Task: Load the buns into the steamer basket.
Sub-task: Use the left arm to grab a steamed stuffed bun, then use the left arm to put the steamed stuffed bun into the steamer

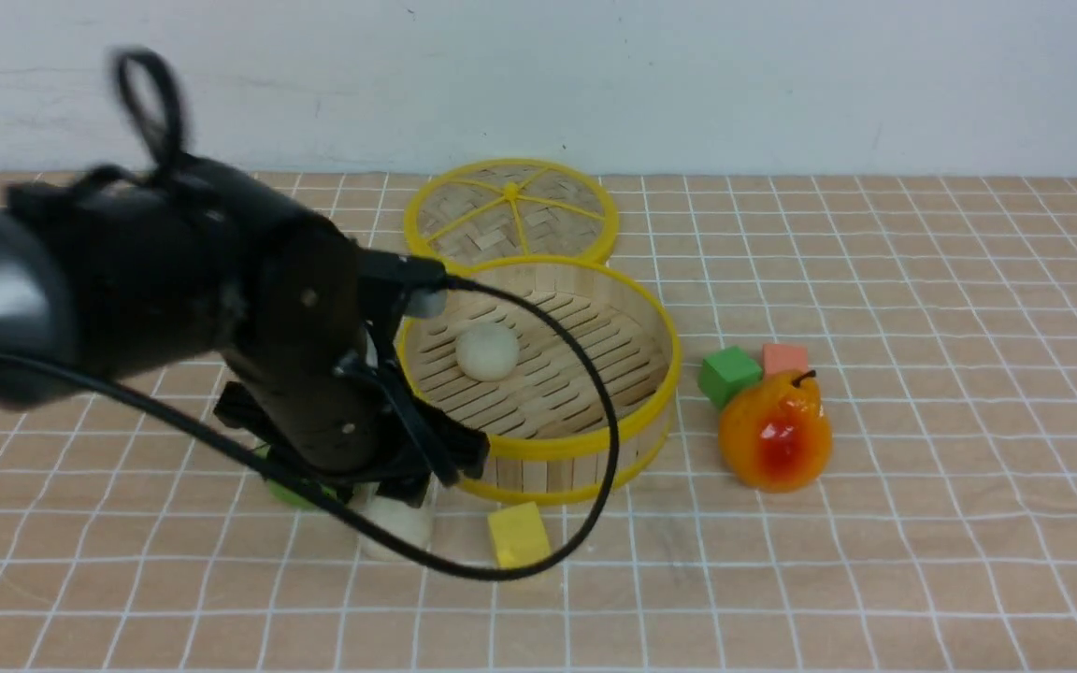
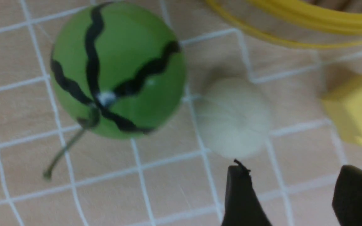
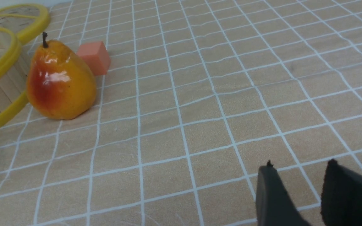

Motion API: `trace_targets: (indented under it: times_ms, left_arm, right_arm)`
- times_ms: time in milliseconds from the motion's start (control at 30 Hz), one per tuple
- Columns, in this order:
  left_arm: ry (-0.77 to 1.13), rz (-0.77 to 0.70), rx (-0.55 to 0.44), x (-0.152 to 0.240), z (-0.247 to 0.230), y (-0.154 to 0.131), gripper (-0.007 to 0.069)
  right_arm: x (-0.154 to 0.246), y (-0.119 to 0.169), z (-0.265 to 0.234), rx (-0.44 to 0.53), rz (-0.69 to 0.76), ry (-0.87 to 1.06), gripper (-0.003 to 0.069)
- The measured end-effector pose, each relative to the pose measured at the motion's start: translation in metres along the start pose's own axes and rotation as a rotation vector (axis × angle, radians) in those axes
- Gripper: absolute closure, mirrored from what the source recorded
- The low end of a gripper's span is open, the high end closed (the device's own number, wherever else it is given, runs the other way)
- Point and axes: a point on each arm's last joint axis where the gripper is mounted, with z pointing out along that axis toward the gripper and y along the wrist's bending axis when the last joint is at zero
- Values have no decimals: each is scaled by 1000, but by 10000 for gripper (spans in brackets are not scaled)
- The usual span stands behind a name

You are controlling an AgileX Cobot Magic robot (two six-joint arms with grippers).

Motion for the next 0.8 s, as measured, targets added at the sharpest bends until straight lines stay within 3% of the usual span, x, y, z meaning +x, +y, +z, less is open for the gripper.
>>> trace_targets:
  times_ms: [233, 433, 600, 800]
  left_arm:
    - [-11, -32, -40, -3, 41, -2, 289]
    - [17, -35, -52, -1, 58, -3, 429]
    - [17, -43, -65, -8, 47, -3, 623]
    - [-81, -24, -9, -42, -9, -8, 636]
  right_arm:
    - [0, 0, 0, 0, 0, 0, 418]
    - [0, 0, 0, 0, 0, 0, 418]
    - [0, 0, 0, 0, 0, 0, 418]
    - [0, 0, 0, 0, 0, 0, 418]
